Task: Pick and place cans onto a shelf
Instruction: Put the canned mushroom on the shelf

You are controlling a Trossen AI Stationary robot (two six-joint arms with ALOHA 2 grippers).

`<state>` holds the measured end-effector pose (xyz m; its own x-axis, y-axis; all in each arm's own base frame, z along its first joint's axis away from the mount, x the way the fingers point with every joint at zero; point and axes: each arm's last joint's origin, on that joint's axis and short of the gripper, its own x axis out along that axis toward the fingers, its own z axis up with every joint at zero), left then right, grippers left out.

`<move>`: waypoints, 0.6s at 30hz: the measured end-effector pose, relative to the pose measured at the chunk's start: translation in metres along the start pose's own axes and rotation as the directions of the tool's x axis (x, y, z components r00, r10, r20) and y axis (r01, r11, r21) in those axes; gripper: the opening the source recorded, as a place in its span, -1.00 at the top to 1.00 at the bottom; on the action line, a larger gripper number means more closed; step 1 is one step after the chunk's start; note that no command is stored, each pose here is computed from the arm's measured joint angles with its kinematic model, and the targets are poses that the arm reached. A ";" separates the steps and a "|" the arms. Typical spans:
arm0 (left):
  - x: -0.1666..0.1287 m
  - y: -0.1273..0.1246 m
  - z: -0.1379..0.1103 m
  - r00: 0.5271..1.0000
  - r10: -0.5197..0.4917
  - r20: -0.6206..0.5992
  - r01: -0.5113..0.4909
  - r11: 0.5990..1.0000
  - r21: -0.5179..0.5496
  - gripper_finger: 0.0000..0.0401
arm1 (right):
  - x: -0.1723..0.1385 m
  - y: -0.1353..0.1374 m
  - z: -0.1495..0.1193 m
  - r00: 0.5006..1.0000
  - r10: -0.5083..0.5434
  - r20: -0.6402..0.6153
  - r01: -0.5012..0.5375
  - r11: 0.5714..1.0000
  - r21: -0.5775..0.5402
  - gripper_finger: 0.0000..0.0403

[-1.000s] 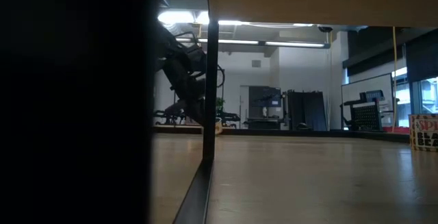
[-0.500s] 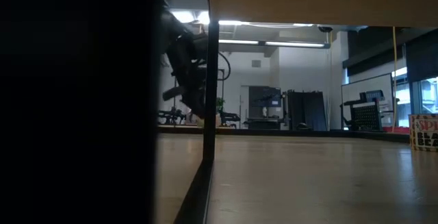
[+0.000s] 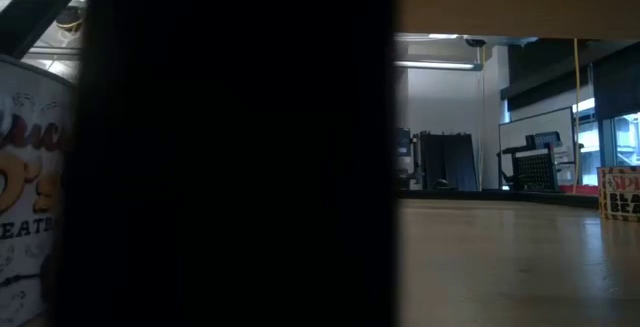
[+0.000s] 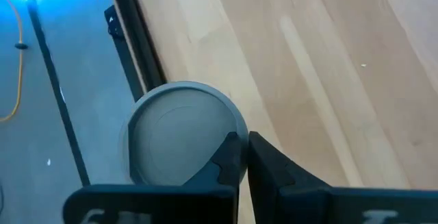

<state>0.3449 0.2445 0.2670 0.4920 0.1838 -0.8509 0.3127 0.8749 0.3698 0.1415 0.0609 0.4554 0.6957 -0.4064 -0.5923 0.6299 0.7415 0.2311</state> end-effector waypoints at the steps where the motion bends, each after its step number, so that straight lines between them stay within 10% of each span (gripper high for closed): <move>1: -0.005 0.002 0.003 1.000 0.004 0.001 -0.004 1.000 -0.008 0.98 | 0.000 0.000 0.000 1.000 0.000 0.000 0.000 1.000 0.000 0.95; 18: -0.087 -0.041 0.096 0.989 -0.143 0.035 0.140 0.987 0.080 0.99 | 0.000 0.000 0.000 1.000 -0.009 0.017 0.011 0.997 -0.080 0.95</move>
<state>0.3673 0.1491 0.3621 0.4707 0.0409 -0.8813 0.4425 0.8533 0.2760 0.1414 0.0604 0.4556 0.6954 -0.4221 -0.5816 0.6076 0.7775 0.1622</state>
